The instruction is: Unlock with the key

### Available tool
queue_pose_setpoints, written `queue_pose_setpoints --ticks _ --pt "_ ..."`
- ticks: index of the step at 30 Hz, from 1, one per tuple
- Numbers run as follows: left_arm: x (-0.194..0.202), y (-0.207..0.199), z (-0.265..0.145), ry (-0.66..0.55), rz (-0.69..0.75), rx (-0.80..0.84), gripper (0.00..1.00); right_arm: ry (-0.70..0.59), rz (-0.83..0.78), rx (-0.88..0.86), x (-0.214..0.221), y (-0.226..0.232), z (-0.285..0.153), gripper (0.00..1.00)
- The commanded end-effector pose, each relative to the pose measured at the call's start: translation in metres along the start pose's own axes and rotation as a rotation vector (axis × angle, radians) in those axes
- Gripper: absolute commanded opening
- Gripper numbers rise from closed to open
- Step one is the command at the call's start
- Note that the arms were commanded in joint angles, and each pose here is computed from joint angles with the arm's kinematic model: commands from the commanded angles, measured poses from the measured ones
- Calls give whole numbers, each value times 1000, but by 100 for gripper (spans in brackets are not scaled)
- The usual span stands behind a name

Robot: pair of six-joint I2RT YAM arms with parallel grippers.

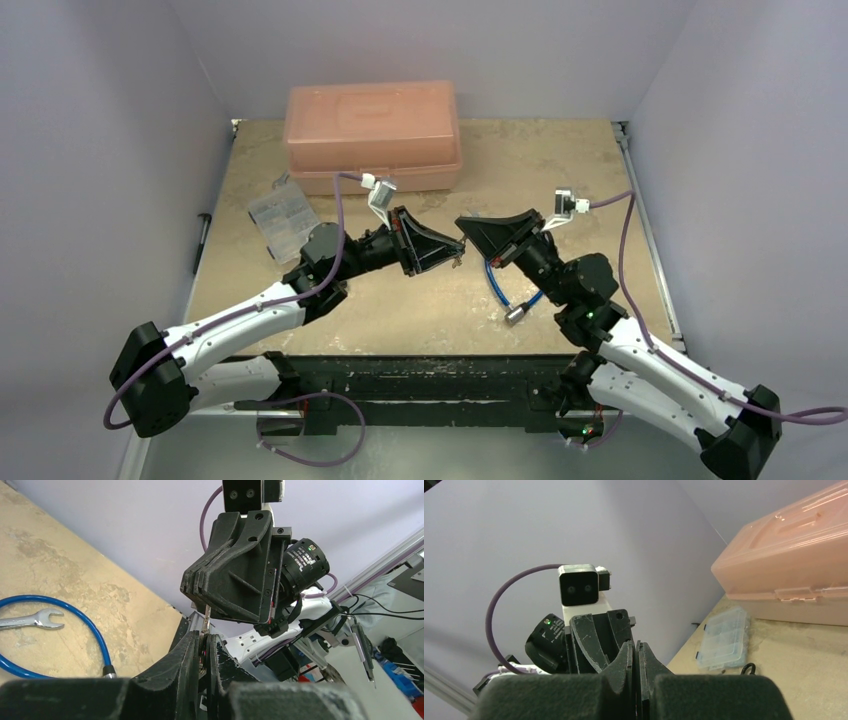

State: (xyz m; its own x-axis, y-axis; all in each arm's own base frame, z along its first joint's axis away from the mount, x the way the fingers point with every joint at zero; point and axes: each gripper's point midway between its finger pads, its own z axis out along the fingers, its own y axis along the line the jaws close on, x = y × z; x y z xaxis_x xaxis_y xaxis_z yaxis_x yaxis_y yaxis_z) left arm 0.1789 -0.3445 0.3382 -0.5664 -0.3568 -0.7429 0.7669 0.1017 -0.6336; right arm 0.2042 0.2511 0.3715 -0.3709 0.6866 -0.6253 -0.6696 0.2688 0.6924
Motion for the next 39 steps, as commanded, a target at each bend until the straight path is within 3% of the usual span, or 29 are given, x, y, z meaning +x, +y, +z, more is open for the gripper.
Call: queue_pose_setpoints --ticks 1,23,24,26,27,29,31,34,39 --pt "-26 -16 0 -95 21 38 0 -53 19 -26 -10 7 -5 0" --pt "-33 11 10 -95 39 -104 0 -36 49 4 2 -6 -35 0" --pt "-32 10 10 -91 44 -96 0 -27 45 13 3 -7 -35 13" --pt "-29 10 11 -70 59 -93 0 6 27 52 6 -11 -34 52" --pt "-27 12 12 -55 69 -96 0 18 15 66 6 -12 -34 67" --pt "-23 14 11 -33 78 -103 0 13 -8 97 1 -13 -35 82" --pt "-18 17 11 -15 84 -108 0 10 -25 110 -5 -11 -37 89" --pt "-11 20 10 18 91 -112 0 -13 -50 164 -17 -12 -41 91" --pt "2 35 4 81 106 -177 0 -41 -66 433 -37 -43 -57 91"
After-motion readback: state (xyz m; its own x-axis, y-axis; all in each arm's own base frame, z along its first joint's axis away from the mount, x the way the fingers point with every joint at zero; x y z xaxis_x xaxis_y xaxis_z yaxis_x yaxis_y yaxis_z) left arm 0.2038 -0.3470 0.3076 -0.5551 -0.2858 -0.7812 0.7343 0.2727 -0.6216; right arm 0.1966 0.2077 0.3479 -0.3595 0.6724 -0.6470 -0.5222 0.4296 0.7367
